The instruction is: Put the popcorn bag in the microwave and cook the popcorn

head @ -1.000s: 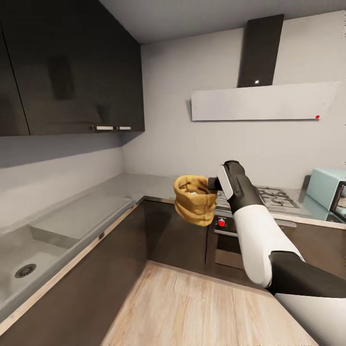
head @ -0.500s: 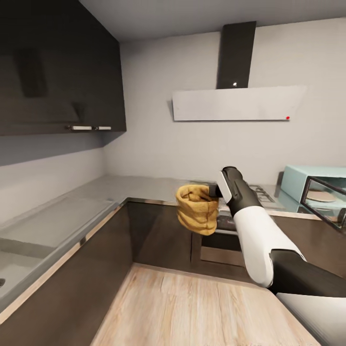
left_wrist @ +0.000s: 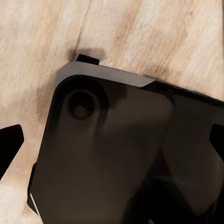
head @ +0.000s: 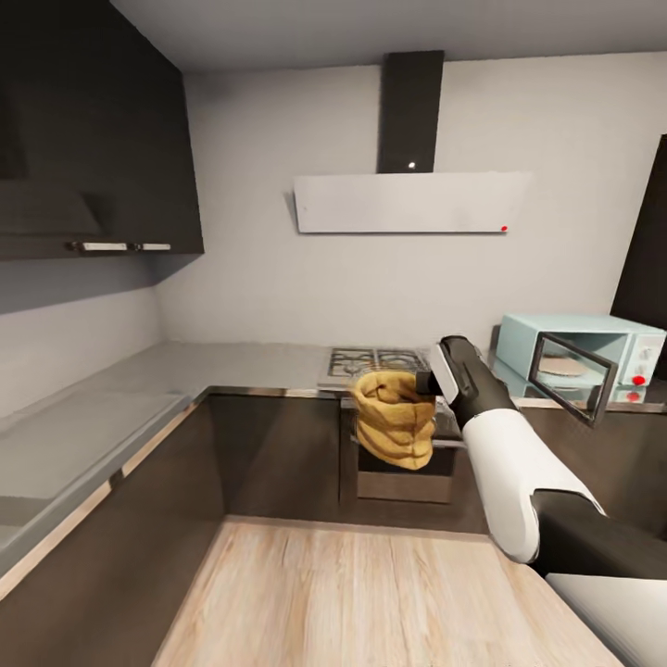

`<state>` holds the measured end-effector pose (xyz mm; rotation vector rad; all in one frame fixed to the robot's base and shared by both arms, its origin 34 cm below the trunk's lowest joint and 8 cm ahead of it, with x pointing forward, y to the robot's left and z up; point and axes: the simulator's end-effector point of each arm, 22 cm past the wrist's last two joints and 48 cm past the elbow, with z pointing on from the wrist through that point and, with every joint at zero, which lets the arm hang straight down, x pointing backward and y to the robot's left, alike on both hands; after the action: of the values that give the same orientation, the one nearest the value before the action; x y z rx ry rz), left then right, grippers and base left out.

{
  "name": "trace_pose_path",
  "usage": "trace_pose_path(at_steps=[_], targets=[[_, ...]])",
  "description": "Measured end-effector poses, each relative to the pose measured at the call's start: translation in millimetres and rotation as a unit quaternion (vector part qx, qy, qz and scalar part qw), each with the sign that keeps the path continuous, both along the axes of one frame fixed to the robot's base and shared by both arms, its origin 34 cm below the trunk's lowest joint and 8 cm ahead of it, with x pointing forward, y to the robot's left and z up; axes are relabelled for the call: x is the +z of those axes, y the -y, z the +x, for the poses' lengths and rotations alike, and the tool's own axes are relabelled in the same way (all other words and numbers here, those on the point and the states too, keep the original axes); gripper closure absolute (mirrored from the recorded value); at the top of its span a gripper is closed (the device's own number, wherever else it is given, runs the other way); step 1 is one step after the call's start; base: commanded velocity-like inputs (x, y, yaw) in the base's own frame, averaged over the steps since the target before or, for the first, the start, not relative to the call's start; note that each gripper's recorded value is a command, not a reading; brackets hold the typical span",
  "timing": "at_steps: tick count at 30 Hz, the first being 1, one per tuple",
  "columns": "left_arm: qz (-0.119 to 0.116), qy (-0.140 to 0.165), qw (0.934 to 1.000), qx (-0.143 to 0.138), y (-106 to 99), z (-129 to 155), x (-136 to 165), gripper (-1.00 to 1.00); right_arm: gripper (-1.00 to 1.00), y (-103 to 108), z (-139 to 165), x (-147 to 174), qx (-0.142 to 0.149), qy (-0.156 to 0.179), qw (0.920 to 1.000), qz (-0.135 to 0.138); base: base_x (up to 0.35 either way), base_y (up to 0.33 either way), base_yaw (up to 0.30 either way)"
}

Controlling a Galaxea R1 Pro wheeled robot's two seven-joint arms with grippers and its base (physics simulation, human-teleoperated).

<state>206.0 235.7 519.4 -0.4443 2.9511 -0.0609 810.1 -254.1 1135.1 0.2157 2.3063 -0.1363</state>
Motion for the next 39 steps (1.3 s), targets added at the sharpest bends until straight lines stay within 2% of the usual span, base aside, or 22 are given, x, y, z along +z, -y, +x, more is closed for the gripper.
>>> trace_pose_path(at_steps=[5, 9, 12, 39], targets=[[0.0, 0.0, 1.0, 0.0, 0.0, 0.0, 0.0, -1.0, 1.0, 8.3, -0.7, -3.0, -0.005, -0.002, 1.0, -0.001, 0.0, 0.0, -0.246], [0.0, 0.0, 1.0, 0.0, 0.0, 0.0, 0.0, -1.0, 1.0, 12.0, -7.0, -27.5, -0.007, -0.019, 0.9998, 0.0, 0.0, 0.0, -0.246], [0.001, 0.0, 1.0, 0.0, -0.9, 0.0, 0.0, -1.0, 1.0, 12.5, -9.0, -34.1, -0.007, -0.024, 0.9997, 0.0, 0.0, 0.0, -0.246], [0.001, 0.005, 1.0, 0.0, -1.0, 3.9, 0.7, -1.0, 1.0, 16.8, -11.6, -27.6, -0.011, -0.019, 0.9998, -0.003, 0.0, 0.0, -0.246]])
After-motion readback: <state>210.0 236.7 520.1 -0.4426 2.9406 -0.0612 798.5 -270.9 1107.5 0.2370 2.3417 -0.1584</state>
